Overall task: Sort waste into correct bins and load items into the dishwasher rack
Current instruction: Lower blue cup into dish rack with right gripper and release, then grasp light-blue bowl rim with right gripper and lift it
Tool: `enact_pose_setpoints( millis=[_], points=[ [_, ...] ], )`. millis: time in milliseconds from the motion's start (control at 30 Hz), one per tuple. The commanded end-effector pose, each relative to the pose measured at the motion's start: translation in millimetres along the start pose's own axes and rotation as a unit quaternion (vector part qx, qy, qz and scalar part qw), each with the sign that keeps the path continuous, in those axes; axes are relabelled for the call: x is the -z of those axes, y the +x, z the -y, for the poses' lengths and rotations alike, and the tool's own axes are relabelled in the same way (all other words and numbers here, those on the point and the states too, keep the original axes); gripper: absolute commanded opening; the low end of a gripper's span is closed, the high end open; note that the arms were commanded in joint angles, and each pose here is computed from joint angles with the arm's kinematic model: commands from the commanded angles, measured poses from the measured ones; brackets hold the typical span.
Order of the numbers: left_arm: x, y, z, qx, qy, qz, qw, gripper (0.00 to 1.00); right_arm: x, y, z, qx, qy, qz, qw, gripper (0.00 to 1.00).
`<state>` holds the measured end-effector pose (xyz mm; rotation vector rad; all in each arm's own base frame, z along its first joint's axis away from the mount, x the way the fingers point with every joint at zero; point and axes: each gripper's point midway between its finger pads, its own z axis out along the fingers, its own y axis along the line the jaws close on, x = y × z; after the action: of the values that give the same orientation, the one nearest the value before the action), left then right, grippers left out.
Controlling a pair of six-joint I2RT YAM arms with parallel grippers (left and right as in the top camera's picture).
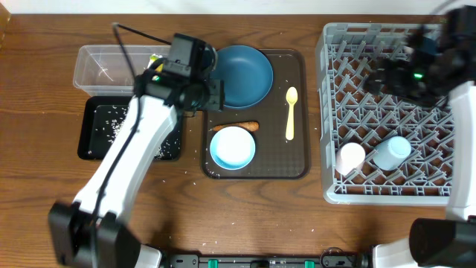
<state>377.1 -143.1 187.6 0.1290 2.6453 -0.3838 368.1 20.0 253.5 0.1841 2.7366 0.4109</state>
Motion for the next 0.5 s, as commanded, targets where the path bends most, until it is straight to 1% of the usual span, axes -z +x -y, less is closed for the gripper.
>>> enact_pose_setpoints(
  millis=[0, 100, 200, 333, 467],
  points=[
    [30.4, -5.8, -5.0, -0.015, -0.024, 0.035, 0.999, 0.53, -10.7, 2.0, -45.2, 0.042, -0.036, -0.002, 0.998, 0.90],
    [42.9, -2.1, -6.9, -0.016, -0.031, 0.039, 0.999, 0.55, -23.8, 3.0, -80.2, 0.065, -0.055, -0.001, 0.996, 0.87],
    [45.1, 4.3, -8.6, -0.014, -0.035, 0.029, 0.999, 0.55, -36.3, 7.9, -109.0, 0.094, -0.065, -0.004, 0.993, 0.84],
    [44.5, 11.7, -10.5, -0.013, -0.038, 0.013, 0.999, 0.55, -57.1, 15.8, -126.4, 0.100, -0.027, -0.008, 0.995, 0.83],
    [40.8, 23.0, -9.4, -0.016, -0.040, -0.006, 0.999, 0.55, -66.2, 19.2, -140.3, 0.110, -0.032, -0.010, 0.993, 0.83]
  ],
)
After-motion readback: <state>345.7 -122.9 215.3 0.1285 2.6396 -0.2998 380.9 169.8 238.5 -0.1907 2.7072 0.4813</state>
